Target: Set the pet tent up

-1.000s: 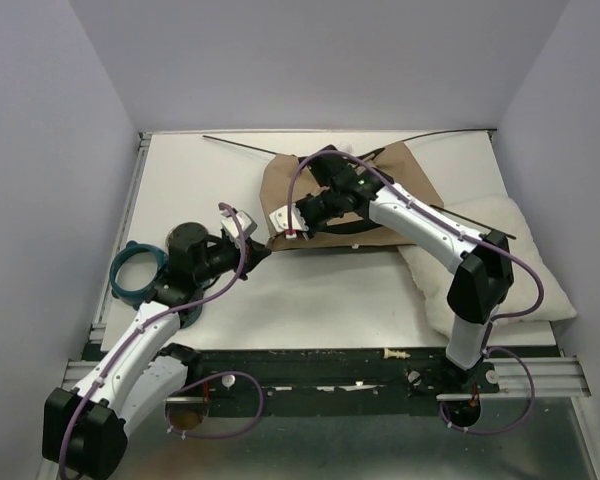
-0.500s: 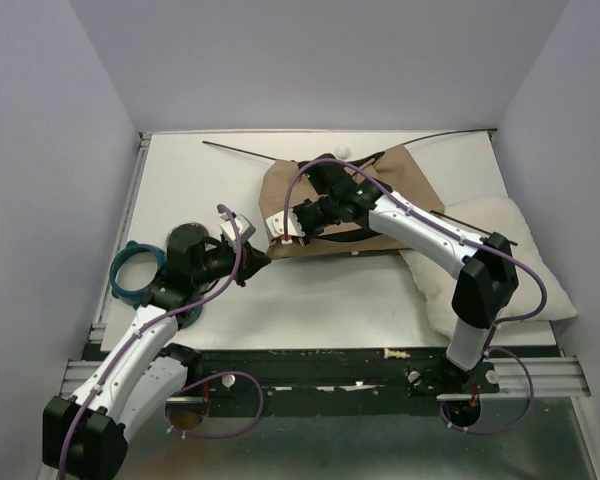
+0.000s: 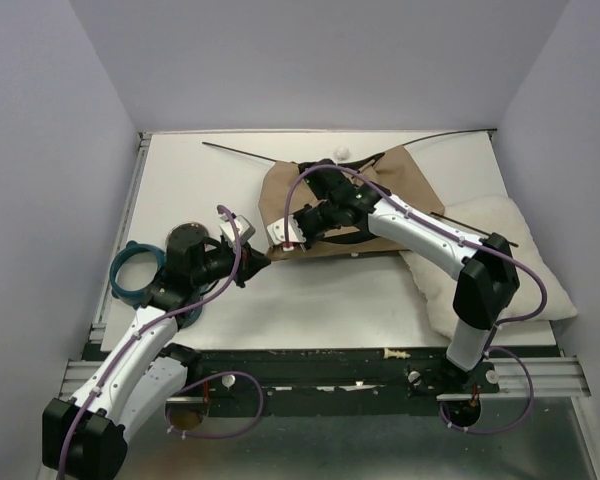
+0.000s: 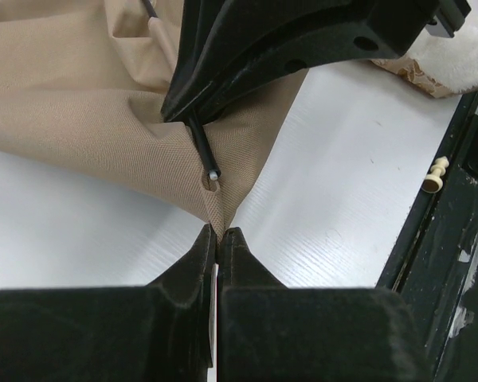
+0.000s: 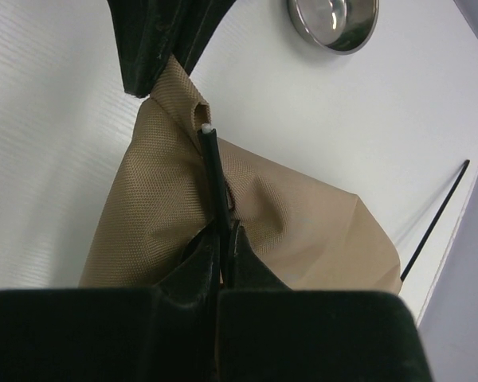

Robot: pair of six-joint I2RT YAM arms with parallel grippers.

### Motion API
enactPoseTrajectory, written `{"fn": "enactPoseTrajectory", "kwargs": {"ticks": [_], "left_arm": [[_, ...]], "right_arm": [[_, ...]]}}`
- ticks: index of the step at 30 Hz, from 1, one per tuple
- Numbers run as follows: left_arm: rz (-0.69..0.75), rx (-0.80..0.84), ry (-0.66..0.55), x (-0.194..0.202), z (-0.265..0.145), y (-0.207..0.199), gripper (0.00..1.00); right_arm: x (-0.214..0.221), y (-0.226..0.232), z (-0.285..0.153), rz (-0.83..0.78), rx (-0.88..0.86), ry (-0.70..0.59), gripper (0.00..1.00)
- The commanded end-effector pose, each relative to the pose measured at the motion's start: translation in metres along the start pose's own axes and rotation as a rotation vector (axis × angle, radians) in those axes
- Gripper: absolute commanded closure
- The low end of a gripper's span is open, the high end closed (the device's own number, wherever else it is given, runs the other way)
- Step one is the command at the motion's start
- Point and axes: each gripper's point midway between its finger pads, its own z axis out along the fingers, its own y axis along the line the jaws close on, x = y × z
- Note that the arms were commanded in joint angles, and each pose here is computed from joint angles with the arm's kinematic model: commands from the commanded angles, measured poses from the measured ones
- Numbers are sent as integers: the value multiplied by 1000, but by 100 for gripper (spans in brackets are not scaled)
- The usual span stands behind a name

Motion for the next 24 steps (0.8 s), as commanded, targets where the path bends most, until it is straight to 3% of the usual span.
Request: {"fn": "enactPoseTrajectory", "kwargs": {"ticks": [1, 24], "left_arm": [[4, 33, -22, -11, -2, -7, 100], [-12, 45, -23, -14, -1, -9, 100]], "right_arm": [[16, 12, -6, 48, -18, 76, 99], [22, 21, 10, 11, -50, 100, 99]]}}
